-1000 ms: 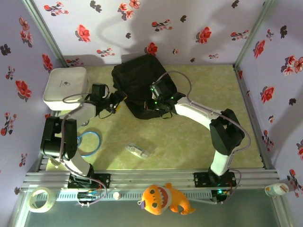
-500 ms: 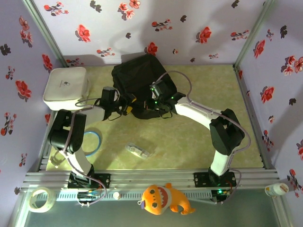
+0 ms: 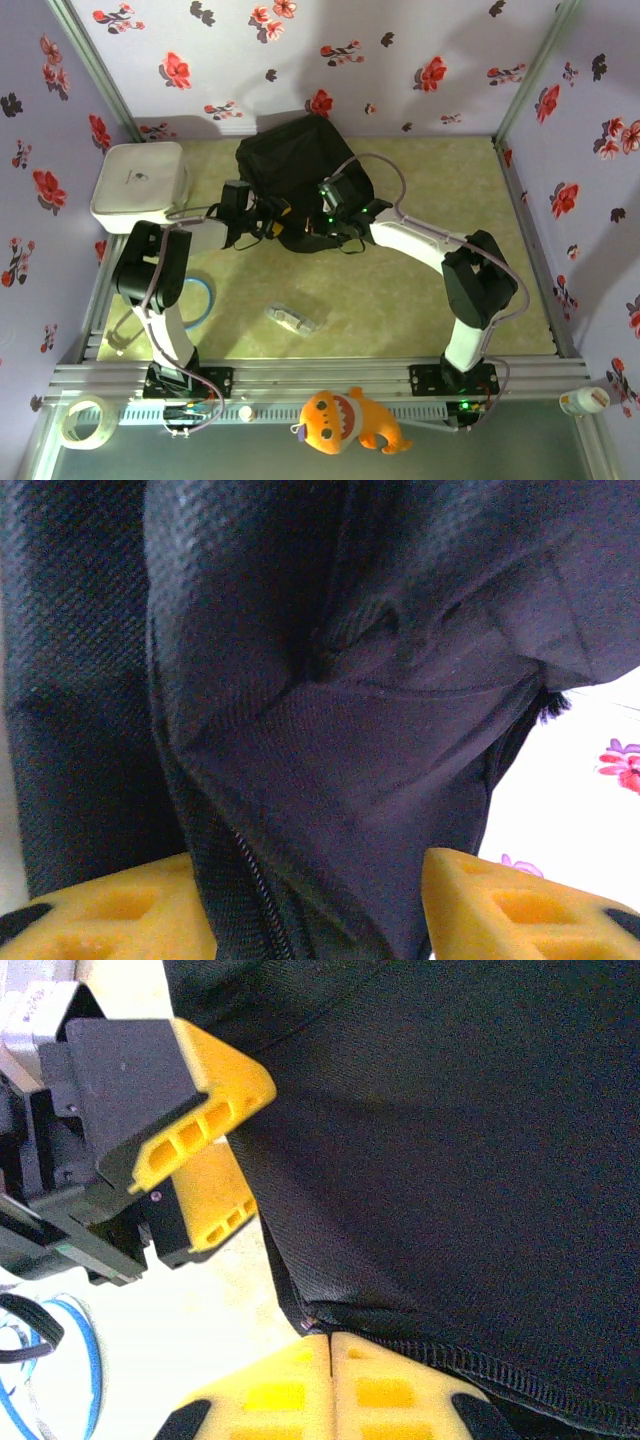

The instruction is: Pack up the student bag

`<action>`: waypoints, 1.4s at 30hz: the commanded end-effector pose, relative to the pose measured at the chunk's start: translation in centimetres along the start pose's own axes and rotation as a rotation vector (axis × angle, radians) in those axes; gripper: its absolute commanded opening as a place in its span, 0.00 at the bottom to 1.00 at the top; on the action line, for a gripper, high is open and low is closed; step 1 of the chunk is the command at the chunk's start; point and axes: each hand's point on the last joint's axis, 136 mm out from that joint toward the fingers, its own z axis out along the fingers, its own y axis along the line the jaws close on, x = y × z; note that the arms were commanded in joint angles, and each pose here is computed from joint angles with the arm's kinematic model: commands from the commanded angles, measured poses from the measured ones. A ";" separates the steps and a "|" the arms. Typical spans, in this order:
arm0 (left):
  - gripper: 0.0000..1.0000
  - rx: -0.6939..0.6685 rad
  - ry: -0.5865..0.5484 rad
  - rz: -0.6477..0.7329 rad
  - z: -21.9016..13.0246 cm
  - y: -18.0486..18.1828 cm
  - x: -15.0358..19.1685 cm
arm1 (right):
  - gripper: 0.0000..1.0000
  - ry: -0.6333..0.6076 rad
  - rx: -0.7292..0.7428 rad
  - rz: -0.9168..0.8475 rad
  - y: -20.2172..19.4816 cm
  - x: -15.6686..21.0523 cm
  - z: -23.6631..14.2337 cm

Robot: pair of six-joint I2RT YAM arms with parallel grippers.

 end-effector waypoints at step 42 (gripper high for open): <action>0.00 -0.039 -0.006 0.091 -0.7 -0.6 -0.9 | 0.00 -0.193 0.535 0.297 -14.5 1.3 -9.2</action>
